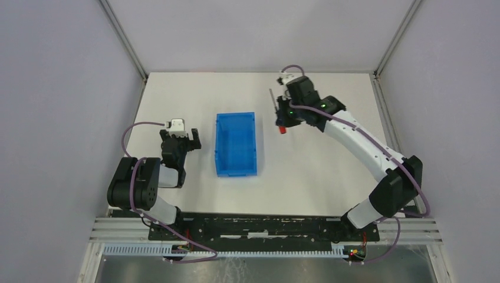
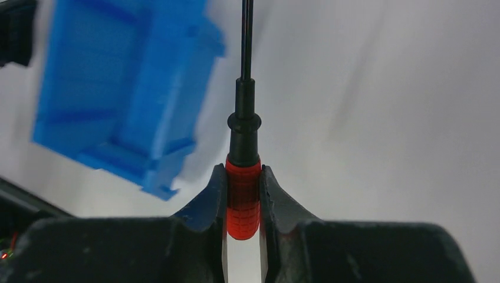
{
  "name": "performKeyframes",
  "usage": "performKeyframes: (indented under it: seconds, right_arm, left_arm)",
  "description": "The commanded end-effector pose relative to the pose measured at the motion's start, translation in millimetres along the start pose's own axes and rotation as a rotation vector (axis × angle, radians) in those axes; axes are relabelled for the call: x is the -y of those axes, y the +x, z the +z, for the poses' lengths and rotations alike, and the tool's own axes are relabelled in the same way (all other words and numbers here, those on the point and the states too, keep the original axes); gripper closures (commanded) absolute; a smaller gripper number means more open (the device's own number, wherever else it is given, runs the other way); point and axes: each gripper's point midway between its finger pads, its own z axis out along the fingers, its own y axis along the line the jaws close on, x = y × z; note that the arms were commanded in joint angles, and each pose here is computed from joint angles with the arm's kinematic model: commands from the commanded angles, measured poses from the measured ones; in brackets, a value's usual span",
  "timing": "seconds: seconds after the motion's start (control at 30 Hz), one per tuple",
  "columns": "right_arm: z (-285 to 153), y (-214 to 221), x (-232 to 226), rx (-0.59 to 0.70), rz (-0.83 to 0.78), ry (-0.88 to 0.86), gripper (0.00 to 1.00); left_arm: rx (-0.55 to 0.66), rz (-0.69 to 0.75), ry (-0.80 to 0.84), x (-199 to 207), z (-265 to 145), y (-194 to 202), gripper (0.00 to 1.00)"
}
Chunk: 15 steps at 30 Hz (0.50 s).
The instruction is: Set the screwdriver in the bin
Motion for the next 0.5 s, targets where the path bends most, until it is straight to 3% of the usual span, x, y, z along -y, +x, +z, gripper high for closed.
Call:
performKeyframes:
  seconds: [0.0, 0.07, 0.23, 0.47]
  right_arm:
    - [-2.2, -37.7, -127.5, 0.196, 0.011, -0.243, 1.0]
    - [13.6, -25.9, -165.4, 0.166, -0.038, -0.274, 1.0]
    - [49.9, 1.9, -210.9, 0.075, -0.112, -0.287, 1.0]
    - [98.0, 45.1, -205.2, -0.005, -0.155, -0.168, 1.0]
  left_arm:
    - [0.052, -0.033, 0.006, 0.7, 1.3, -15.4, 0.0]
    - [0.052, -0.033, 0.007, 0.9, 1.3, -15.4, 0.0]
    - [0.052, -0.033, 0.006, 0.7, 1.3, -15.4, 0.0]
    - [0.052, -0.033, 0.007, 0.9, 1.3, -15.4, 0.0]
